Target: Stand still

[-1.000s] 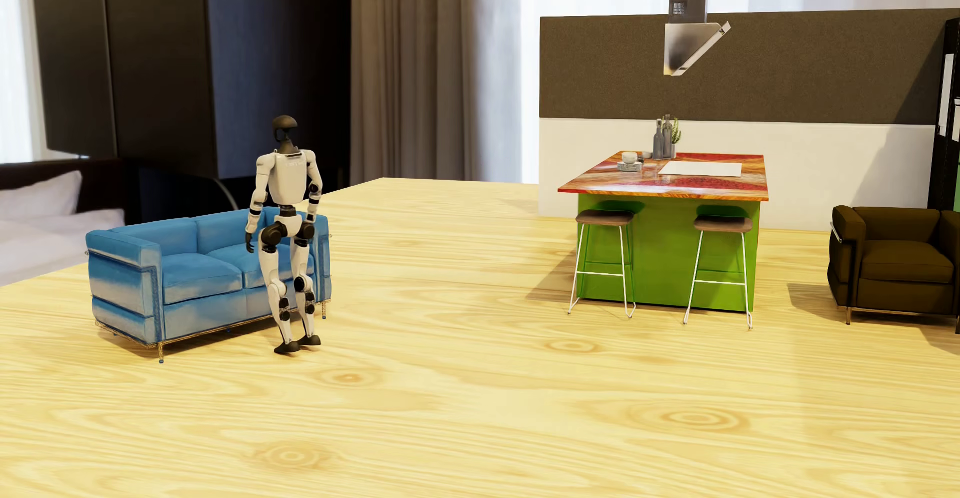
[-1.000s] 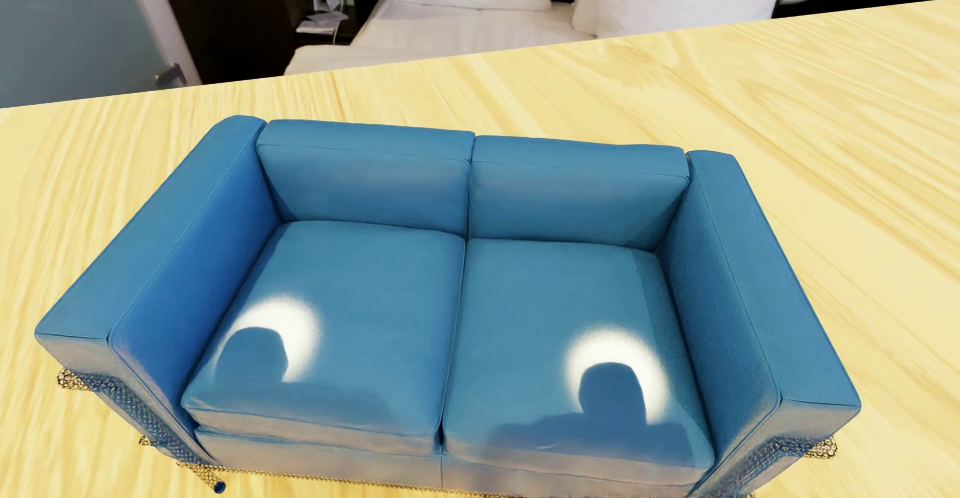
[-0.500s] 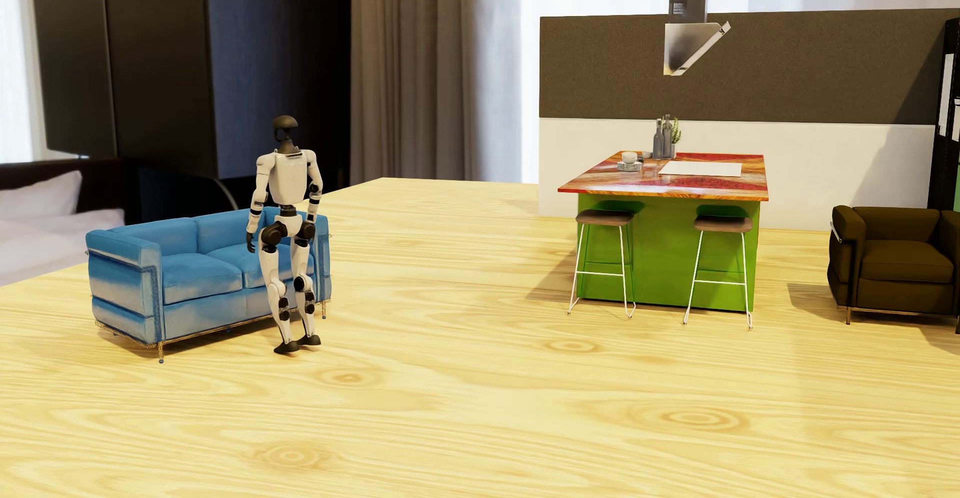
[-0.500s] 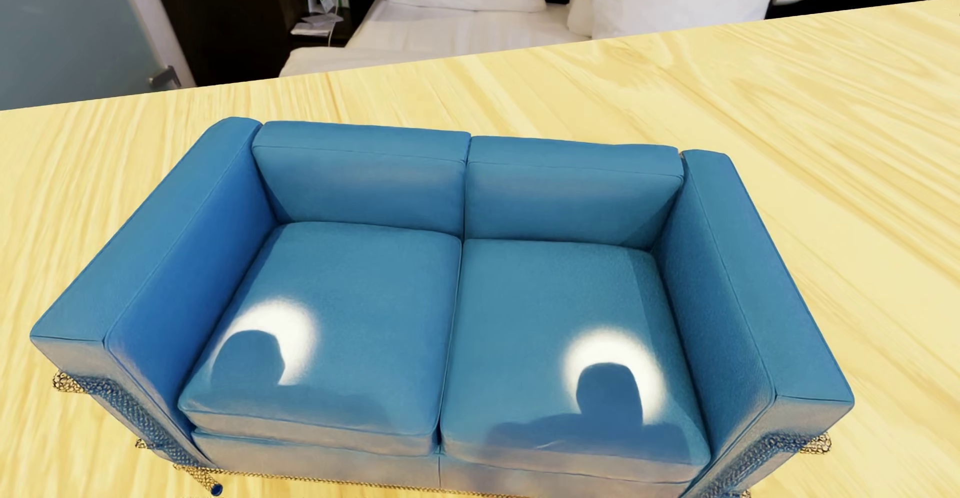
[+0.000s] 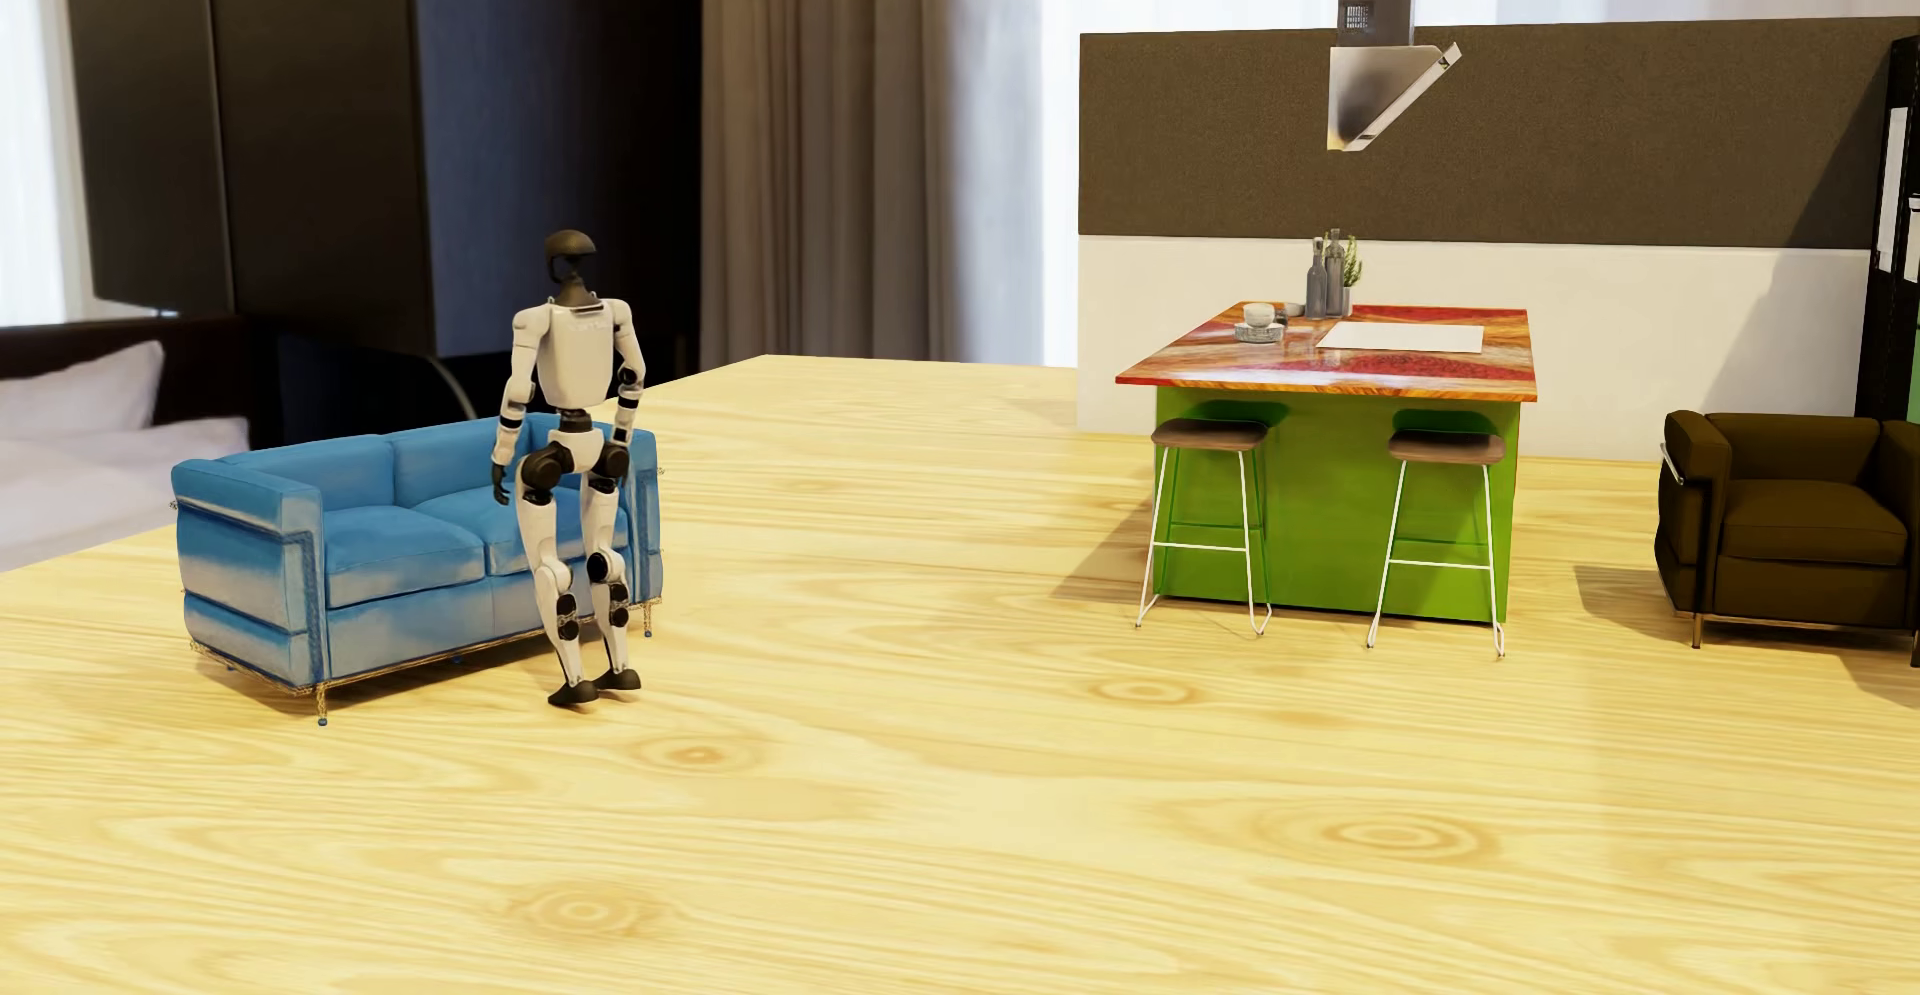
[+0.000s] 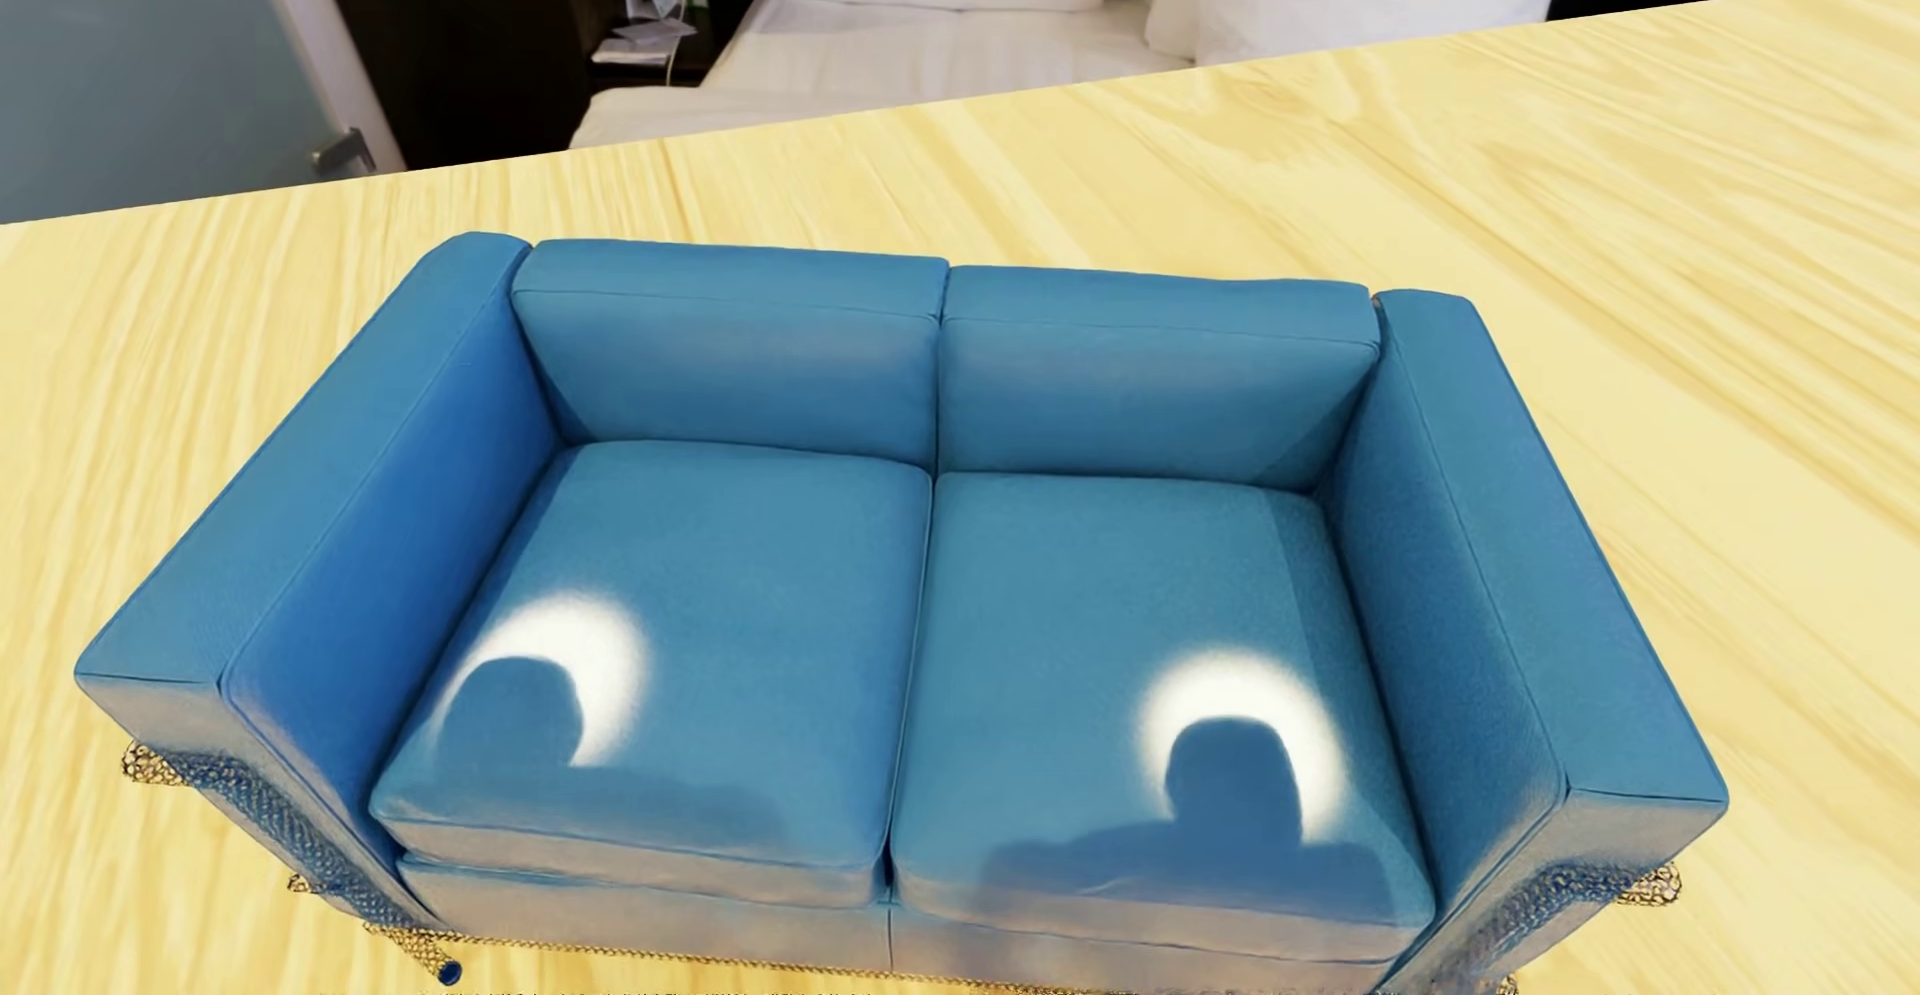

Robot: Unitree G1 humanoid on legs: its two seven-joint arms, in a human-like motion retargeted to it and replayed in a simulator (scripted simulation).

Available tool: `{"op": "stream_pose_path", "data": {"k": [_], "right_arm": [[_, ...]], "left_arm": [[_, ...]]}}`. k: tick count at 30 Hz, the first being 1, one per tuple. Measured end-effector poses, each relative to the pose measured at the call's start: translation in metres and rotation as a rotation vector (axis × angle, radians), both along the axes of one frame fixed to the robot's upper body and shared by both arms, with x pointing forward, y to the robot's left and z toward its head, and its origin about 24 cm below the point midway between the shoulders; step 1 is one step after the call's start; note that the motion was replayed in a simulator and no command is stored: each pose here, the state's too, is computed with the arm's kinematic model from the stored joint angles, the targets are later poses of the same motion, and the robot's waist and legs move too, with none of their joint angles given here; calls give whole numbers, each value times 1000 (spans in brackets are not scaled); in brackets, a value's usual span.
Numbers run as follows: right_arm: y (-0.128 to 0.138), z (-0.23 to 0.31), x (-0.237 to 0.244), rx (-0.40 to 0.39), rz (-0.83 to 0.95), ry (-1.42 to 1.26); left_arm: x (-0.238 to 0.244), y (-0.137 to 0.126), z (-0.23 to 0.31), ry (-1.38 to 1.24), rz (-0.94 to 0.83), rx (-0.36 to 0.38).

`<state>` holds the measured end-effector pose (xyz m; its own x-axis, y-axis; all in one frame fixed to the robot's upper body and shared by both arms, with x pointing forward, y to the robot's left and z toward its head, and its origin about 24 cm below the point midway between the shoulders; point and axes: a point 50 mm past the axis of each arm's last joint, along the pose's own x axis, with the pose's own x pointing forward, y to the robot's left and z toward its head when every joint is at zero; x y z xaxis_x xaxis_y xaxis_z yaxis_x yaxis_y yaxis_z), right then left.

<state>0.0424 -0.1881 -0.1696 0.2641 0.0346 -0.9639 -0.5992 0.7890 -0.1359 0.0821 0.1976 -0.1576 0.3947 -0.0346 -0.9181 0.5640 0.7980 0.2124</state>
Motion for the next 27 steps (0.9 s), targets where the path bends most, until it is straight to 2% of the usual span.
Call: {"op": "stream_pose_path", "data": {"k": [27], "right_arm": [[9,1,8,27,34,-29]], "left_arm": [[9,6,2,-18,-14,19]]}}
